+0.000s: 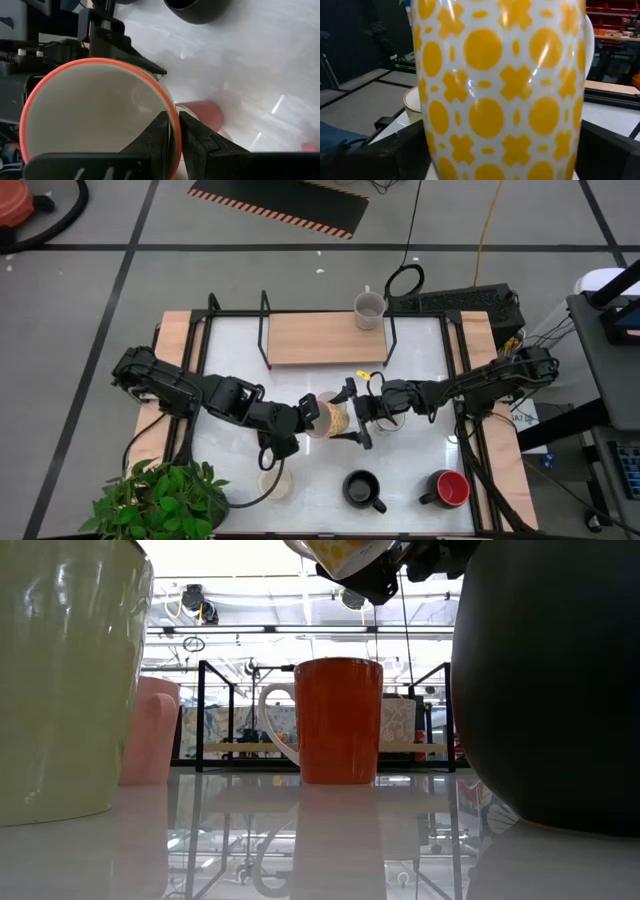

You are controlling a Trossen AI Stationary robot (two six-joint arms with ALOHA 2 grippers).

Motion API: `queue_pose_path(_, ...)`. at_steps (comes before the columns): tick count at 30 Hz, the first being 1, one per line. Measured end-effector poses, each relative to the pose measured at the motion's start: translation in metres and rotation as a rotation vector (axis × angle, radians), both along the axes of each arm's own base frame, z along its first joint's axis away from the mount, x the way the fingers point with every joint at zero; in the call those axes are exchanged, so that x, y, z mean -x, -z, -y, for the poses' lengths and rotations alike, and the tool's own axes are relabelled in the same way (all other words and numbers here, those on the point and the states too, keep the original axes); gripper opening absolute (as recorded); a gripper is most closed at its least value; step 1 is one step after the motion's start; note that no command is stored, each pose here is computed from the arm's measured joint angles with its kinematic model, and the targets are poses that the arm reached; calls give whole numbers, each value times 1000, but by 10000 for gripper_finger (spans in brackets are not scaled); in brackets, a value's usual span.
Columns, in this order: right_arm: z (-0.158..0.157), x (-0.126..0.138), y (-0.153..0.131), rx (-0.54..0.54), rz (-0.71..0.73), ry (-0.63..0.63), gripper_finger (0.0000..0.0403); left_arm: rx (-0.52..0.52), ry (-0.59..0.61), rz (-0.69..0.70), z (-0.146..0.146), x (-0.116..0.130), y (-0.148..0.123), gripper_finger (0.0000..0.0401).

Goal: Place coffee mugs
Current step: Put the yellow mug on the shelf

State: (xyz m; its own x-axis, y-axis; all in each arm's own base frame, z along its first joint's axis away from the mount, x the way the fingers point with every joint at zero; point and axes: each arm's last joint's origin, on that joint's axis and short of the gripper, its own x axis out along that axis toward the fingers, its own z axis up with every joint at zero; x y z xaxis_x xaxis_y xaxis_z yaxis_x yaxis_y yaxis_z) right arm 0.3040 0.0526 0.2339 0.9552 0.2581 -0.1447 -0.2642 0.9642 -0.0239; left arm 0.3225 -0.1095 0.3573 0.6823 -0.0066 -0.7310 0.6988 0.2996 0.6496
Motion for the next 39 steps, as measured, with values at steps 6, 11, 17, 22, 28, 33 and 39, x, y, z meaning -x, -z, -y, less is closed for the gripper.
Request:
queue_pose_path(6, 0, 0, 0, 7, -3, -7, 321, 1, -1, -2, 0, 0, 0, 44)
queue_pose_path(11, 0, 0, 1, 8, -8, -5, 321, 14, -20, -2, -3, -1, 0, 44)
queue_pose_path(17, 1, 0, 1, 27, -3, 64, 348, 41, -65, -15, -6, -1, 1, 44)
queue_pose_path(22, -5, 1, -1, 91, 35, 86, 384, 109, -45, -16, -5, -2, 0, 44)
queue_pose_path(28, -10, 1, -5, 117, 80, 69, 389, 130, -66, -21, -9, -3, 0, 44)
queue_pose_path(33, -10, 1, -6, 95, 78, 70, 387, 143, -78, -4, -12, -5, -1, 44)
queue_pose_path(39, -11, 1, -6, 75, 74, 42, 358, 162, -56, 10, -10, -6, -2, 44)
